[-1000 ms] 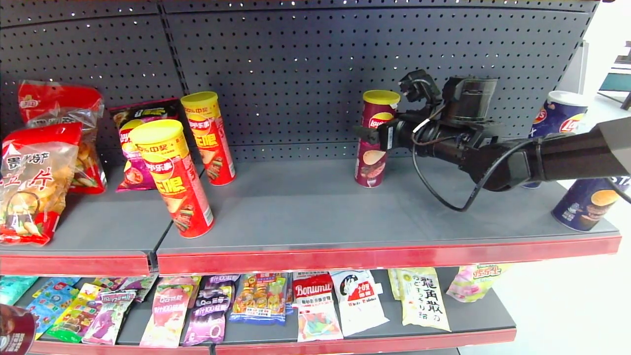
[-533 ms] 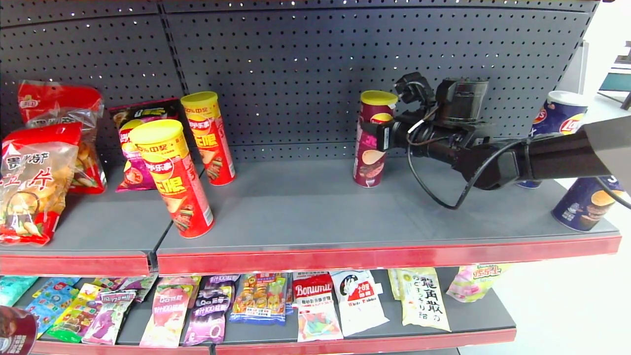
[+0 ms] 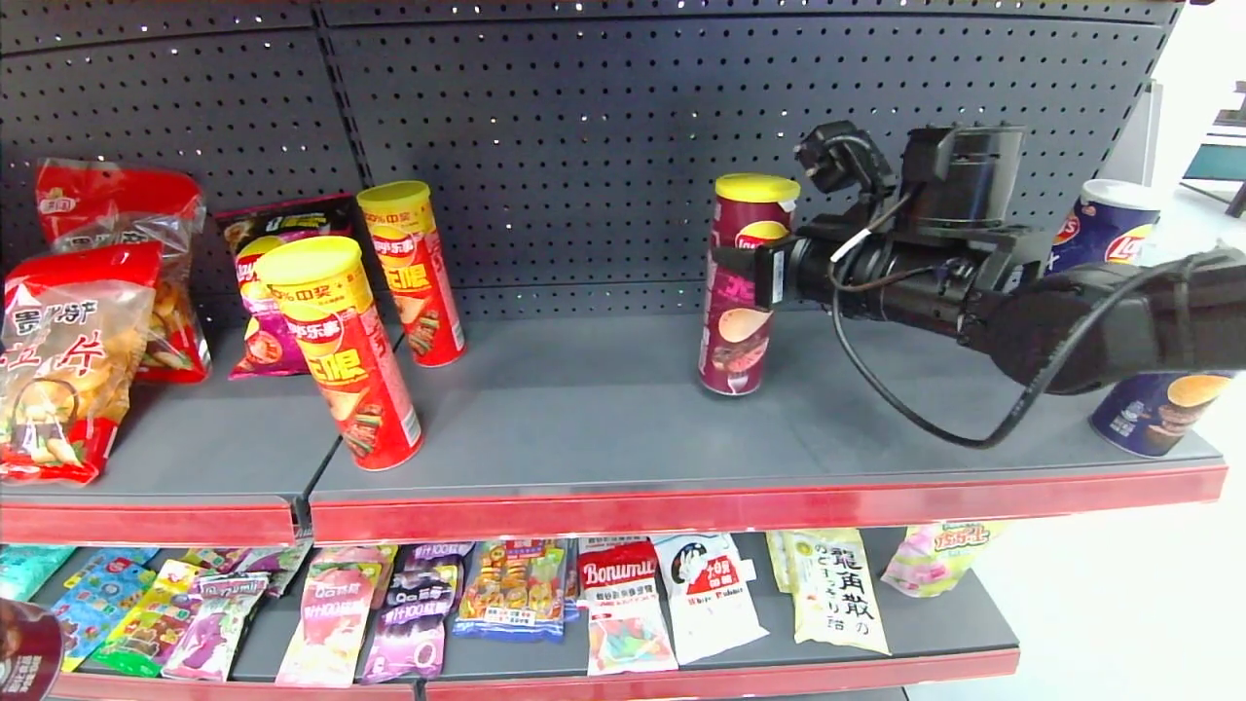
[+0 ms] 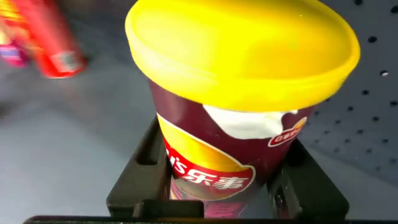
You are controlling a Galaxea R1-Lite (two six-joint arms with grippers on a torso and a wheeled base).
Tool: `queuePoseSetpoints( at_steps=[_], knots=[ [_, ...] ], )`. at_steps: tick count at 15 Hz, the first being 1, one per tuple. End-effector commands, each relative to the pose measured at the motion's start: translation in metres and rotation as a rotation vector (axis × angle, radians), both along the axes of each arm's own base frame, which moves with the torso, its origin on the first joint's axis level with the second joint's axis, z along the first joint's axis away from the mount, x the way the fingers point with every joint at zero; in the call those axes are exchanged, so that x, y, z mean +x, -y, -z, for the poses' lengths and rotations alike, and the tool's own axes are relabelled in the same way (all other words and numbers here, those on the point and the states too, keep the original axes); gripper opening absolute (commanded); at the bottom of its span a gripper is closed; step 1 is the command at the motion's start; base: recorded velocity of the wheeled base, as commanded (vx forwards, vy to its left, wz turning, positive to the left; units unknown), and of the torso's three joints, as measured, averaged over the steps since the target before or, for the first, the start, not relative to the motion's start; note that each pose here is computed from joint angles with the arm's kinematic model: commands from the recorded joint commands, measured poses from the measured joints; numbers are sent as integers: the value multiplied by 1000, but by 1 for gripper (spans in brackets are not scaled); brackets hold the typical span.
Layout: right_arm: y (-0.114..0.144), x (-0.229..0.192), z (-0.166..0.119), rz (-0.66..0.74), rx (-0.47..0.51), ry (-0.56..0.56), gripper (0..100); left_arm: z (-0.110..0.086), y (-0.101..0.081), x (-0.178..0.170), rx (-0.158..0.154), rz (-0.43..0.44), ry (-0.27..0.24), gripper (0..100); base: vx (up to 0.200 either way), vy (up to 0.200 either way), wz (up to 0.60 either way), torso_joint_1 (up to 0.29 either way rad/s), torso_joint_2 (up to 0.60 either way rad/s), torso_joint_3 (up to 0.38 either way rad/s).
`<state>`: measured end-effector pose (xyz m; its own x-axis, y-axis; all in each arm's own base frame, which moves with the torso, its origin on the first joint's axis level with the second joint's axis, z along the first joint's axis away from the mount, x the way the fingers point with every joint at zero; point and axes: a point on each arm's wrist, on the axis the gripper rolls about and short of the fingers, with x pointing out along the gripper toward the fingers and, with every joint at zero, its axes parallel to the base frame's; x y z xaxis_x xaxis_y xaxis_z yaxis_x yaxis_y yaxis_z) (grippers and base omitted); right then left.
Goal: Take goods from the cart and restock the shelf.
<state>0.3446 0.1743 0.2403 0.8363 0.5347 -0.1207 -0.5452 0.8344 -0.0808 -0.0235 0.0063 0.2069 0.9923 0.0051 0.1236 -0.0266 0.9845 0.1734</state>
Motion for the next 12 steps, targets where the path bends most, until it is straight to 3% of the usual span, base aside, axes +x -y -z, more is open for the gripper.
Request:
queuePoseSetpoints(
  at_steps=[1,7,12],
  knots=[
    [1,-33,-16,-36,13,21,0,-2,0,1,0,1,1,0,0,0,0,0,0,0],
    [-14,-64,15,-92,-48,-74,0,-1,0,2,2,7,-8,0,0,0,0,0,0,0],
    [-15,-65,19,-83,-57,-84,0,0,0,1,2,7,-7,0,0,0,0,0,0,0]
  ],
)
